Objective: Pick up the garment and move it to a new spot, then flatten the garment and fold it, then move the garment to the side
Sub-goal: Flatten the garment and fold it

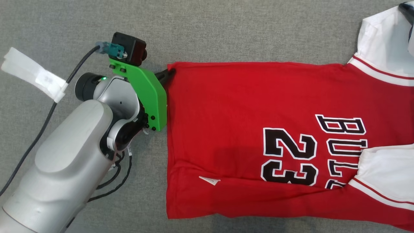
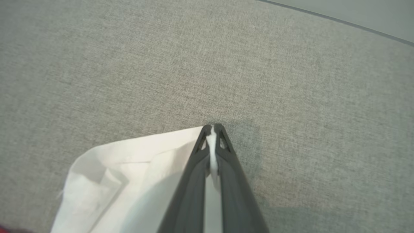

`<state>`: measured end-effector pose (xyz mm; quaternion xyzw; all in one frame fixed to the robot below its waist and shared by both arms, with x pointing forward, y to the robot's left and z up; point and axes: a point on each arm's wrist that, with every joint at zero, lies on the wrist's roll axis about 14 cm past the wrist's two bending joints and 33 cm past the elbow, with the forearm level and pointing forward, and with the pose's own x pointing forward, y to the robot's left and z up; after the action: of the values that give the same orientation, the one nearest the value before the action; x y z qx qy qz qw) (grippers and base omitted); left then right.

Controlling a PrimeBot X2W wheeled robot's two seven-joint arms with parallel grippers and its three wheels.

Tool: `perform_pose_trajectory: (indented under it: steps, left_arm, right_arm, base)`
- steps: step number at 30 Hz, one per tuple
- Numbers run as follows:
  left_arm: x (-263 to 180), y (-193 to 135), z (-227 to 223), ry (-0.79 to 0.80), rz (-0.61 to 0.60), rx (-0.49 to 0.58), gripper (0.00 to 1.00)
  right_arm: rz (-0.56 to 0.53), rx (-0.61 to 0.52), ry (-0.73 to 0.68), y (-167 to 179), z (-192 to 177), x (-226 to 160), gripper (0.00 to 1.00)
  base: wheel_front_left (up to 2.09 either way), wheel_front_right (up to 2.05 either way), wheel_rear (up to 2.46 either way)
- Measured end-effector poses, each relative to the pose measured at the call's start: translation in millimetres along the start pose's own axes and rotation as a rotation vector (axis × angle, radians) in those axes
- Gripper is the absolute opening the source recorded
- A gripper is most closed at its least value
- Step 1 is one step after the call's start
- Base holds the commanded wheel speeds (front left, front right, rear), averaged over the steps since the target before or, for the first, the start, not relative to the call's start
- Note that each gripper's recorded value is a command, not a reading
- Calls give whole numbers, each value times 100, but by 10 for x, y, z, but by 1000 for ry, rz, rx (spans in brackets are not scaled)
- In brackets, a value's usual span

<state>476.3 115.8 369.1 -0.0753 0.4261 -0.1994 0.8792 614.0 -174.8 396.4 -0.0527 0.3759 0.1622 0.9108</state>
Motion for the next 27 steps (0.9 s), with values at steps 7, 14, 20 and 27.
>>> perform_pose_trajectory:
  steps: [7, 14, 20, 27]
  left_arm:
    - [-240, -51, -5, -67, 15, -8, 0]
    - [-510, -34, 62, -172, 64, -14, 0]
    - [-647, -142, -4, -220, 54, -49, 0]
    - [-716, -291, -48, -260, 26, -68, 0]
  right_arm:
    - [35, 18, -205, 64, 397, -386, 0]
    - [47, 24, -318, 78, 369, -813, 0]
    - [54, 67, -418, 127, 143, -1125, 0]
    - [72, 127, -470, 218, -190, -1460, 0]
  base:
    - [0, 0, 0]
    - [0, 0, 0]
    - [0, 0, 0]
    - [0, 0, 0]
